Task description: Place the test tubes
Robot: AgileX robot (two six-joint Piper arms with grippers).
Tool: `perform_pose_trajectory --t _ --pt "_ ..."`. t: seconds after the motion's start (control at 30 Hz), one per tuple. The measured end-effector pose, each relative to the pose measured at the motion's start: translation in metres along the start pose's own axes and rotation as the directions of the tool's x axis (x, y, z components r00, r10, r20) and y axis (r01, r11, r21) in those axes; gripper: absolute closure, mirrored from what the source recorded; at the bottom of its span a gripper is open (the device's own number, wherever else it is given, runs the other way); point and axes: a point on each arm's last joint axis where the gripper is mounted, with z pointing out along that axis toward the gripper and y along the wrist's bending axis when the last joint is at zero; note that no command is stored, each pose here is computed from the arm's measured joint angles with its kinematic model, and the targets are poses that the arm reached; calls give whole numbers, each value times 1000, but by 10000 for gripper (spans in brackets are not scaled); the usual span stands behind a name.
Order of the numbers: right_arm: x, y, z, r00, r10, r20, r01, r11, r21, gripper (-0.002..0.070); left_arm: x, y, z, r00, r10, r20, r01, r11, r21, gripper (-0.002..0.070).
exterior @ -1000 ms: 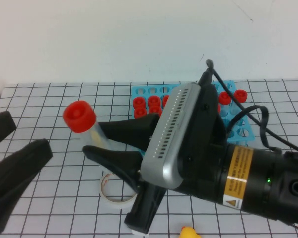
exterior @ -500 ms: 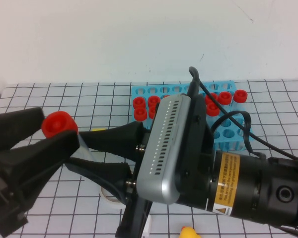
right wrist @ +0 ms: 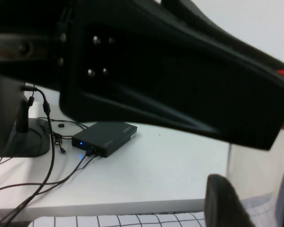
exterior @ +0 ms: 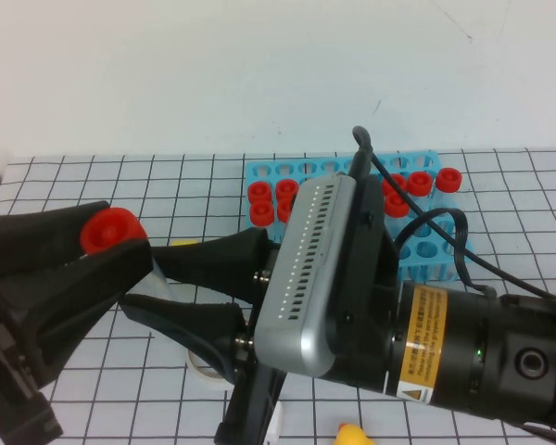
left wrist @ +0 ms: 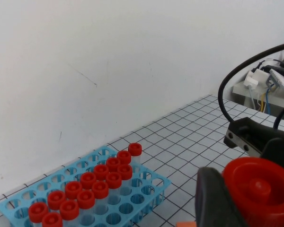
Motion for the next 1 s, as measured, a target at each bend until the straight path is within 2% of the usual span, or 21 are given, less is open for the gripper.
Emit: perform_pose_trajectory --t 0.1,0.13,0.27,0.33,0.4,0.47,0.53,0.6,0.67,0.73,0.9,1.0 --pt "2 0 0 1000 20 -21 -20 1000 5 436 1 0 1 1000 -2 -4 2 1000 4 412" --pt "3 -1 -1 999 23 -38 -23 1000 9 407 1 0 1 1000 1 -7 -1 1000 6 412" --pt "0 -4 -12 987 -40 -154 48 998 50 195 0 0 1 1000 -4 0 4 1000 8 412" --pt "-10 -6 -23 979 -71 -190 88 993 81 155 -1 0 1 1000 -13 9 13 1000 6 412" --pt "-24 -8 -39 971 -95 -220 126 983 130 150 -2 1 1 999 -23 28 23 1000 -1 412" --pt "-45 -13 -66 960 -120 -255 179 958 224 195 -6 3 1 997 -25 69 27 999 -20 412" --pt "-58 -14 -85 960 -133 -246 202 939 279 274 -9 5 0 995 -30 97 34 999 -39 412" --pt "-70 -11 -106 966 -148 -213 213 923 322 380 -11 8 1 991 -42 130 51 997 -62 412" --pt "-77 -6 -127 969 -165 -182 220 912 347 527 -13 11 3 987 -49 154 61 995 -74 412" --pt "-77 -2 -145 972 -170 -164 220 904 367 608 -12 16 7 987 -42 153 55 995 -79 412" --pt "-54 8 -183 973 -125 -194 200 878 435 668 -8 32 27 994 -44 96 50 997 -66 412" --pt "-21 11 -205 963 -19 -269 157 849 505 676 -10 45 44 996 -60 63 63 997 -40 412"
